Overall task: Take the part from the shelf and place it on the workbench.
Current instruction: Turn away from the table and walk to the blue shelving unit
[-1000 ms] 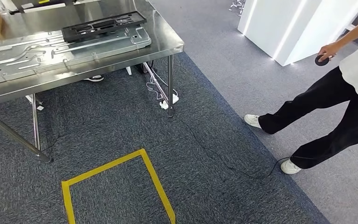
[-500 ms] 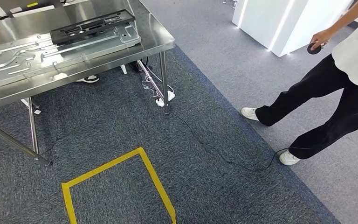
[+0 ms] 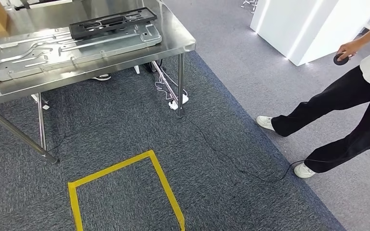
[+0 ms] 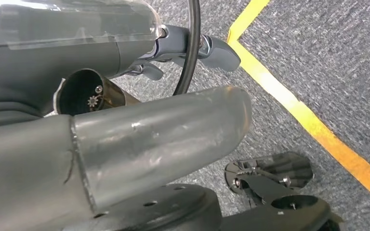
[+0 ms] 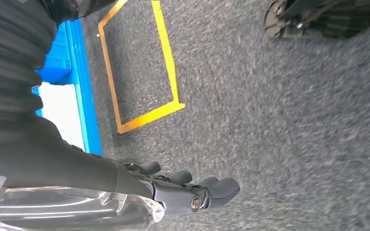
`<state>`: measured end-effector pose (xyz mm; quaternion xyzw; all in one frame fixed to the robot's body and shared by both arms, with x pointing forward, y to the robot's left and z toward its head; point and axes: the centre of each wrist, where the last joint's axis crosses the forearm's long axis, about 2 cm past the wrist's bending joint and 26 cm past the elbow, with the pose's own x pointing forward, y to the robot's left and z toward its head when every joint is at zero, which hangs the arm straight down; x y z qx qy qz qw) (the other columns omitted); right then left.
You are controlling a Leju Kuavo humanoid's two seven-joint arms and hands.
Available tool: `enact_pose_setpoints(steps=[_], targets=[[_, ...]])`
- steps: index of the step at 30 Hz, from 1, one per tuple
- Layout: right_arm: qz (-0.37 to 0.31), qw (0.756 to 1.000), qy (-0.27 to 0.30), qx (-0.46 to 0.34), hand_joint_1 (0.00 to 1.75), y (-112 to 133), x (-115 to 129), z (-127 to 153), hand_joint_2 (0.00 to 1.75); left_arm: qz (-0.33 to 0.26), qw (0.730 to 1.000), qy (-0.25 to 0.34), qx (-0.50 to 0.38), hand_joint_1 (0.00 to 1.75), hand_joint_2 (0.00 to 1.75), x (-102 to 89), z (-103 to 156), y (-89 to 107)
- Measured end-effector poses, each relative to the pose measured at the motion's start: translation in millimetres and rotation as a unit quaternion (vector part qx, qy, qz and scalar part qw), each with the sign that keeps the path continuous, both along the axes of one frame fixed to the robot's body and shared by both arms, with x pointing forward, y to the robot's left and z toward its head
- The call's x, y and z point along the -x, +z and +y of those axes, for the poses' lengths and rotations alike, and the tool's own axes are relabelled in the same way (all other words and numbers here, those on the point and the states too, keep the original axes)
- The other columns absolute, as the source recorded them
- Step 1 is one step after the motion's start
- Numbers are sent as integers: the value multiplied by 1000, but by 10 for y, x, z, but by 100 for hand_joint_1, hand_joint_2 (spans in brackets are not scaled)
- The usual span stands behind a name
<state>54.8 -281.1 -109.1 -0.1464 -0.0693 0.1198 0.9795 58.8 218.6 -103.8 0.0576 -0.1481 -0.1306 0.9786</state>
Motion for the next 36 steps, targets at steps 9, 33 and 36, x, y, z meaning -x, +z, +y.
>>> enact_pose_setpoints(steps=[9,33,36], targets=[[1,1000,1,1,0,-1,9,-13,175,0,1000,0,1,0,0,2,-11,1],[-21,997,55,40,0,6,-5,4,175,0,1000,3,0,0,0,0,5,-1],[-20,997,57,42,0,5,4,5,175,1,1000,3,-1,0,0,16,4,-3]])
